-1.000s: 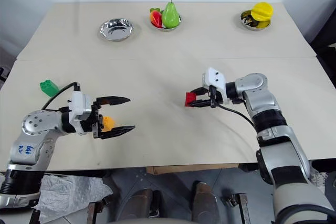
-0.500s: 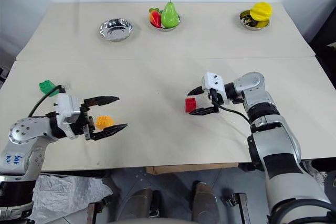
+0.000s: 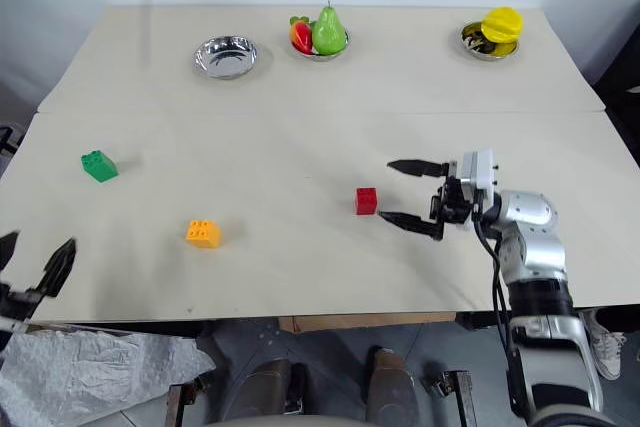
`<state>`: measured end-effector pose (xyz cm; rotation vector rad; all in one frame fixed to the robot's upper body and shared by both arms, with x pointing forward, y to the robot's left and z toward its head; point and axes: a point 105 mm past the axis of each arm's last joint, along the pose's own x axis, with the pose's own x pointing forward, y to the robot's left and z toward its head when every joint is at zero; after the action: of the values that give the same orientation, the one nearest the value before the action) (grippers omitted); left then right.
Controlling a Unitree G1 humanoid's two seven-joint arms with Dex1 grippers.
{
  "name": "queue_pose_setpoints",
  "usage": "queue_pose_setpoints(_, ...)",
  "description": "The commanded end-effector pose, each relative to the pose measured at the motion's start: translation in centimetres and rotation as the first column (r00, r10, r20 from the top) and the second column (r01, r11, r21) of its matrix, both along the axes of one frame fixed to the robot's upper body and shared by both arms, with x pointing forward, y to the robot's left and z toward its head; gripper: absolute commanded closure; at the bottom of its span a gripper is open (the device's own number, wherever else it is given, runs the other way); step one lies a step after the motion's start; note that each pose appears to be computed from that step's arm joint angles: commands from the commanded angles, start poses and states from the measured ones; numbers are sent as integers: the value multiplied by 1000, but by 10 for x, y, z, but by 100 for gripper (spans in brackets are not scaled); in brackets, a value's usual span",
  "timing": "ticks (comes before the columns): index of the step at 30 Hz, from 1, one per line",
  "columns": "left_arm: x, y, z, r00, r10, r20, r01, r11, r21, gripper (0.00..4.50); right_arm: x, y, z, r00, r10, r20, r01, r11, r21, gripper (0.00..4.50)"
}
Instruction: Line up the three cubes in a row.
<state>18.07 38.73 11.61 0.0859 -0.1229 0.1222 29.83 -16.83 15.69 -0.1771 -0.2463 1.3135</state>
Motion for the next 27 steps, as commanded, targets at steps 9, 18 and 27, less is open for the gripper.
queue_pose_setpoints(9, 50, -12, 28, 986, 111, 124, -103, 992, -72, 0, -12, -15, 5, 999, -44, 14, 45, 999, -31, 2)
queue_pose_setpoints(18, 133, -43, 54, 978, 202, 46, -192, 968, -159, 0, -15, 9, 14, 999, 48, -10, -49, 998, -30, 2)
queue_pose_setpoints(27, 164, -35, 56, 922, 388, 6, -381, 909, -171, 0, -18, 20, 18, 997, 80, -15, -81, 996, -31, 2)
